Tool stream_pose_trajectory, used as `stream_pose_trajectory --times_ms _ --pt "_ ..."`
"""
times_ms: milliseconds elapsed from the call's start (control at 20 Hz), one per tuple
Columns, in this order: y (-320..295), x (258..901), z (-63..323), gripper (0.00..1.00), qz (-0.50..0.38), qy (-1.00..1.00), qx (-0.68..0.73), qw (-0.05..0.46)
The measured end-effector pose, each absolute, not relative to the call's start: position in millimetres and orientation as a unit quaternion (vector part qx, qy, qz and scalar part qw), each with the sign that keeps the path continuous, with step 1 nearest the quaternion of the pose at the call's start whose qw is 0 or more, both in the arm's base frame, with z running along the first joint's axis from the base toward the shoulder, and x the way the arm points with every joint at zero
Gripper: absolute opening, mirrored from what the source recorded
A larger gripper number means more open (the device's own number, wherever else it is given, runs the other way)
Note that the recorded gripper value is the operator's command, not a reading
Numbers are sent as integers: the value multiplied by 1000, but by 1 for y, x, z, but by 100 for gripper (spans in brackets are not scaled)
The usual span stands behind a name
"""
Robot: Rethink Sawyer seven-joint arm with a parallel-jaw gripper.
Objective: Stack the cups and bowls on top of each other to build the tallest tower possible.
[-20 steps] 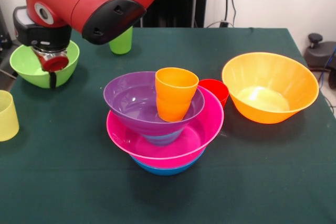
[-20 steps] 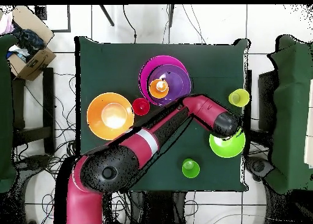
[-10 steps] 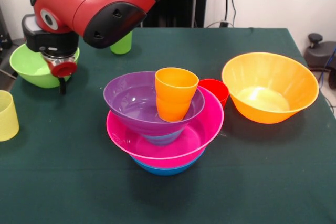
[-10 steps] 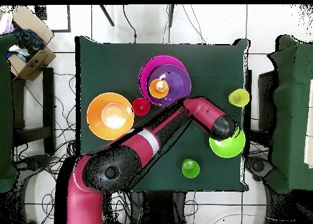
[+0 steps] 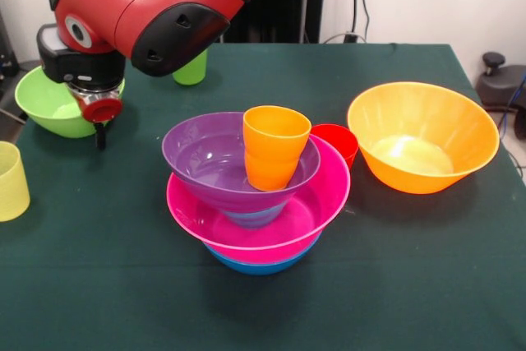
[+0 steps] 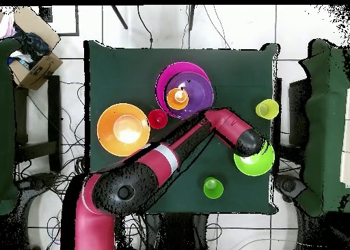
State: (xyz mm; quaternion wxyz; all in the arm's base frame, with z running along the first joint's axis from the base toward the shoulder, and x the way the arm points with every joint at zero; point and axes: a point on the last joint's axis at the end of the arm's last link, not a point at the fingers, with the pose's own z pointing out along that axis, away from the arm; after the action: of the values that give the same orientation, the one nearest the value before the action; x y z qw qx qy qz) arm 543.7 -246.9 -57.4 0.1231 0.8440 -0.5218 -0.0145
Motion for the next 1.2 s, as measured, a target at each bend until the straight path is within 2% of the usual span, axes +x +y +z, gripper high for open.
stream_pose_trajectory --times_ms 1200 --pt "-250 543 -57 100 -14 -524 843 123"
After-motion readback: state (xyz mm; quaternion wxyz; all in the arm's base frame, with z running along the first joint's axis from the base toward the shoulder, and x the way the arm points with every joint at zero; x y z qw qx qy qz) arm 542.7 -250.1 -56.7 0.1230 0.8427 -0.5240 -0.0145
